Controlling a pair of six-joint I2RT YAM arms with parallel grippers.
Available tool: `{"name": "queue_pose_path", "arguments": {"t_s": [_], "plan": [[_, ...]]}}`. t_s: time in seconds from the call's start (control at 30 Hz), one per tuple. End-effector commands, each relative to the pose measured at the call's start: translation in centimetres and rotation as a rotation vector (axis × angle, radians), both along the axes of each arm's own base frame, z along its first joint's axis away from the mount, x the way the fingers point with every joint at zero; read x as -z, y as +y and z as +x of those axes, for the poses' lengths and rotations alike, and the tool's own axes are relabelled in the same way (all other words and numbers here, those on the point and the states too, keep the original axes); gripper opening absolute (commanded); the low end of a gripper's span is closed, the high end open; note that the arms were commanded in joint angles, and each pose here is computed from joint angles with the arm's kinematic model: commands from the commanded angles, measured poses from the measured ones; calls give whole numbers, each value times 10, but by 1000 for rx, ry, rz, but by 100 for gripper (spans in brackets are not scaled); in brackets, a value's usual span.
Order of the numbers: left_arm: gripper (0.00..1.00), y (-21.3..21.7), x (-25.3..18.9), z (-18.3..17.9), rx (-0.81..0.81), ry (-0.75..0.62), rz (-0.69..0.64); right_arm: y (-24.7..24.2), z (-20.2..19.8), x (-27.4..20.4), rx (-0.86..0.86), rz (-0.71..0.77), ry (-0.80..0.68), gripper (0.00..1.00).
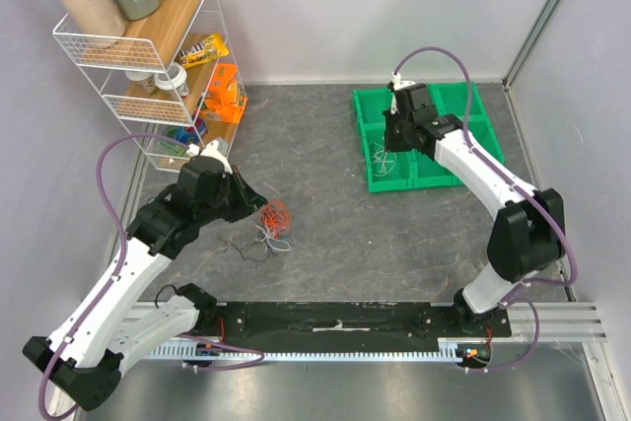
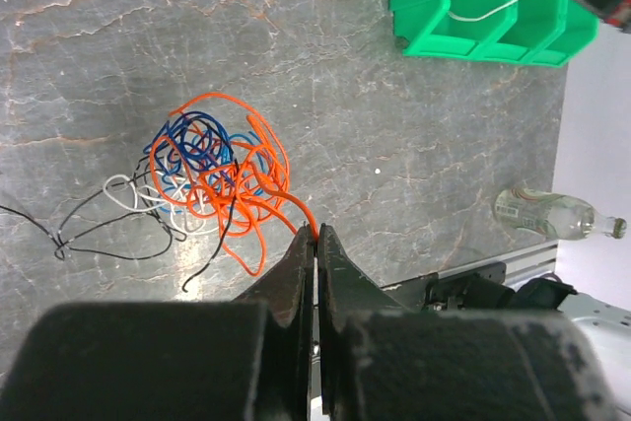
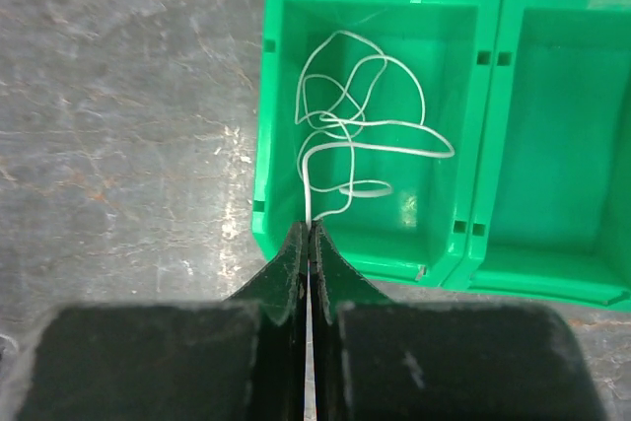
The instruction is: Untangle the cables
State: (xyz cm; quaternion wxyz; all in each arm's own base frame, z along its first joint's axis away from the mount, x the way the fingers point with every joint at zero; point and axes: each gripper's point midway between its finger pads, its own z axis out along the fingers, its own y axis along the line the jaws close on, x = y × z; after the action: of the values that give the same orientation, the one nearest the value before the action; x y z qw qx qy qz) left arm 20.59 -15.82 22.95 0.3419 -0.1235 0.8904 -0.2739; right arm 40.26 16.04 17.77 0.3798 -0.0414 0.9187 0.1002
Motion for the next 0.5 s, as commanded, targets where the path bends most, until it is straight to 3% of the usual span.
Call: {"name": "queue_pose_path", "arguments": {"t_s": [0.0, 0.17, 0.2, 0.27, 0.33, 0.47], "plan": [[2, -11, -17, 2, 4, -36, -99, 3, 10, 26, -34, -50, 78, 0], [1, -17, -16, 8, 17, -36, -95, 0, 12, 65, -52, -132, 205, 1], [2, -20, -17, 10, 24, -32, -97, -3, 13, 63, -52, -150, 204, 8], [2, -29, -22, 11, 64, -16, -112, -8, 13, 53, -57, -181, 201, 38], [1, -37, -20, 14, 99, -5, -115, -13, 12, 41, -54, -204, 174, 53], [2, -45, -1, 15, 101, 64, -131, -13, -4, 13, -65, -221, 128, 64]]}}
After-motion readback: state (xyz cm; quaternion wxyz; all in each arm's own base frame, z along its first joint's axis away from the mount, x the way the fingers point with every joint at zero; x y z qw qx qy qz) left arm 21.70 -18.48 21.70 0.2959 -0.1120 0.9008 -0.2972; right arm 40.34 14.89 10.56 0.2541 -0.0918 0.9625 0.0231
